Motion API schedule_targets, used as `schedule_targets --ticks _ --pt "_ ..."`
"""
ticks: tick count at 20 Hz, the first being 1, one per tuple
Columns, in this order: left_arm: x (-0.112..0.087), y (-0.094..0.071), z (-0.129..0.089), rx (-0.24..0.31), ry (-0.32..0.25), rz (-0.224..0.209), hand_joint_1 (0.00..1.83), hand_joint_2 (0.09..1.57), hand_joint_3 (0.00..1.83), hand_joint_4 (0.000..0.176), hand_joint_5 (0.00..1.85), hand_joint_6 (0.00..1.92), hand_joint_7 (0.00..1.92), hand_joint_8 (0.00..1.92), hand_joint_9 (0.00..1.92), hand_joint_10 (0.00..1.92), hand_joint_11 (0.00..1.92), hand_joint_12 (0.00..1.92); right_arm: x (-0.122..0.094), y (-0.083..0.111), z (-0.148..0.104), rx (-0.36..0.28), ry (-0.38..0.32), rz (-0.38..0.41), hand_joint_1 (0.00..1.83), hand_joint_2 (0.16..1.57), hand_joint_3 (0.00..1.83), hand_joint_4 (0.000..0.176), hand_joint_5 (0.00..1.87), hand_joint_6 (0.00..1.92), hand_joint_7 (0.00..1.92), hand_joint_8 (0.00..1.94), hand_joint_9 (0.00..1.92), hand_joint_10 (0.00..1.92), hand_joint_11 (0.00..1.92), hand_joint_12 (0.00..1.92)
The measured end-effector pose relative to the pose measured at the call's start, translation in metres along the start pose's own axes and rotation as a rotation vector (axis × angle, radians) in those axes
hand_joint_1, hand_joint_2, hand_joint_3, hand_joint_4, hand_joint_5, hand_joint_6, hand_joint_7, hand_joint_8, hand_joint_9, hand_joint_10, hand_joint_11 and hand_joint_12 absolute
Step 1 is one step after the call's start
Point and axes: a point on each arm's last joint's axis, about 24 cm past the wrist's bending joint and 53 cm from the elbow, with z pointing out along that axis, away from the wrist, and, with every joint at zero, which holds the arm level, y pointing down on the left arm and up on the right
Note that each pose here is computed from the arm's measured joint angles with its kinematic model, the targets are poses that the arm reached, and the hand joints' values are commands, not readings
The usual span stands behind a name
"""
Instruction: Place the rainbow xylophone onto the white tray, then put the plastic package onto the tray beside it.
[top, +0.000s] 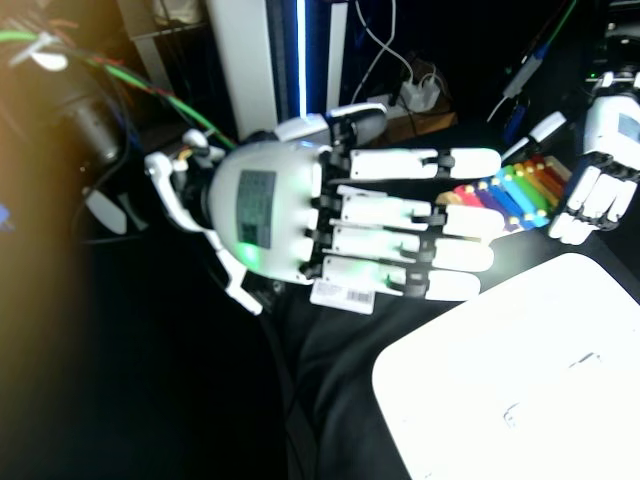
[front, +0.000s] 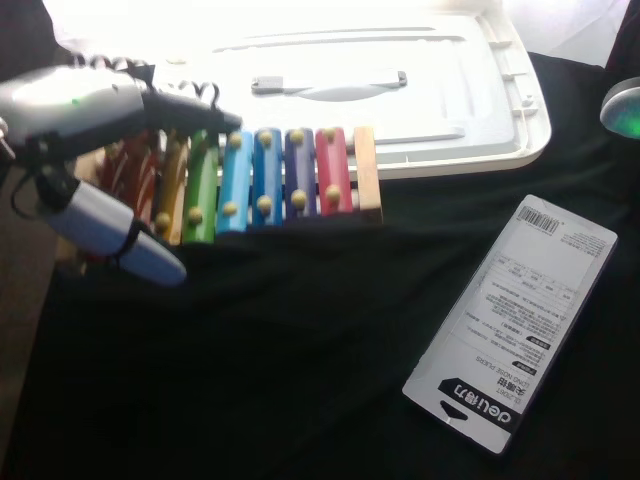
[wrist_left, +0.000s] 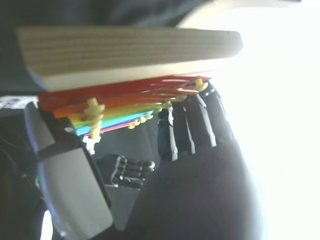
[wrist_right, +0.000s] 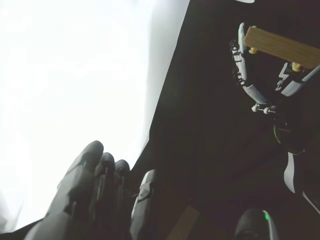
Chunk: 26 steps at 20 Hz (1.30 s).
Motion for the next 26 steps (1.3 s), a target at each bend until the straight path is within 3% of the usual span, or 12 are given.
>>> schedule_targets --ticks 3,5,6,7,9,11,13,14,16,18,21,26 --pt "-0.023 -0.001 0.006 -0.006 -0.043 0.042 1.35 1.15 0.0 0.0 0.77 0.03 0.87 1.22 0.74 1.42 0.52 1.72 0.002 -0.001 0.0 0.0 0.0 0.006 0.68 0.74 0.0 0.125 0.4 0.0 0.18 0.0 0.12 0.0 0.0 0.48" --pt "-0.036 0.001 0.012 -0.02 -0.066 0.067 1.37 1.12 0.0 0.0 0.78 0.05 0.92 1.15 0.78 1.45 0.64 1.69 0.004 -0.002 0.0 0.0 0.002 0.01 0.68 0.72 0.0 0.125 0.4 0.0 0.18 0.0 0.12 0.0 0.0 0.5" --pt "-0.043 0.003 0.018 -0.032 -0.076 0.064 1.37 1.12 0.0 0.0 0.78 0.05 0.92 1.16 0.79 1.45 0.7 1.67 0.004 -0.003 0.0 0.0 0.003 0.01 0.69 0.71 0.0 0.134 0.4 0.0 0.17 0.0 0.12 0.0 0.0 0.48" --pt "-0.047 0.004 0.022 -0.039 -0.082 0.063 1.46 1.12 0.0 0.0 0.76 0.05 0.83 1.21 0.88 1.32 0.71 1.64 0.005 -0.003 0.001 -0.001 0.003 0.013 0.69 0.7 0.0 0.137 0.4 0.0 0.17 0.0 0.11 0.0 0.0 0.47" --pt "-0.053 0.005 0.029 -0.052 -0.085 0.061 1.49 1.12 0.0 0.0 0.74 0.05 0.81 1.22 0.9 1.28 0.62 1.52 0.007 -0.005 0.001 0.001 0.003 0.018 0.68 0.69 0.0 0.138 0.4 0.0 0.18 0.0 0.12 0.0 0.0 0.47" --pt "-0.055 0.005 0.038 -0.059 -0.086 0.065 1.48 1.15 0.0 0.0 0.72 0.04 0.77 1.28 0.82 1.37 0.55 1.52 0.009 -0.006 0.001 0.001 0.007 0.021 0.71 0.66 0.0 0.146 0.4 0.0 0.19 0.0 0.13 0.0 0.0 0.5" --pt "-0.059 0.012 0.044 -0.076 -0.094 0.055 1.36 1.14 0.0 0.0 0.7 0.03 0.87 1.2 0.72 1.25 0.56 1.54 0.01 -0.005 0.001 -0.001 0.011 0.022 0.68 0.68 0.0 0.147 0.37 0.0 0.17 0.0 0.12 0.0 0.0 0.5" --pt "-0.06 0.015 0.046 -0.085 -0.099 0.049 1.36 1.13 0.0 0.0 0.72 0.03 0.89 1.17 0.74 1.23 0.58 1.57 0.01 -0.006 0.001 -0.002 0.008 0.024 0.65 0.68 0.0 0.167 0.36 0.0 0.18 0.0 0.12 0.0 0.0 0.5" --pt "-0.059 0.023 0.052 -0.115 -0.097 0.055 1.35 1.15 0.0 0.0 0.71 0.02 0.85 1.22 0.69 1.18 0.52 1.55 0.013 -0.008 0.001 0.002 0.009 0.03 0.64 0.7 0.01 0.155 0.34 0.0 0.18 0.0 0.13 0.0 0.0 0.5" --pt "-0.054 0.029 0.059 -0.137 -0.082 0.041 1.35 1.14 0.0 0.0 0.7 0.01 0.88 1.17 0.77 1.01 0.61 1.41 0.016 -0.009 0.002 0.0 0.012 0.036 0.66 0.7 0.0 0.174 0.34 0.0 0.2 0.0 0.13 0.0 0.0 0.48" --pt "-0.056 0.042 0.067 -0.168 -0.092 0.004 1.33 1.18 0.0 0.002 0.65 0.0 0.81 1.28 0.68 0.99 0.51 1.44 0.018 -0.009 0.002 -0.001 0.016 0.039 0.66 0.68 0.0 0.173 0.3 0.0 0.2 0.0 0.13 0.0 0.0 0.51" --pt "-0.052 0.047 0.078 -0.199 -0.079 0.008 1.33 1.16 0.0 0.002 0.66 0.0 0.84 1.23 0.71 0.97 0.51 1.48 0.026 -0.014 0.001 0.002 0.026 0.055 0.63 0.65 0.0 0.175 0.22 0.0 0.2 0.0 0.12 0.0 0.0 0.56"
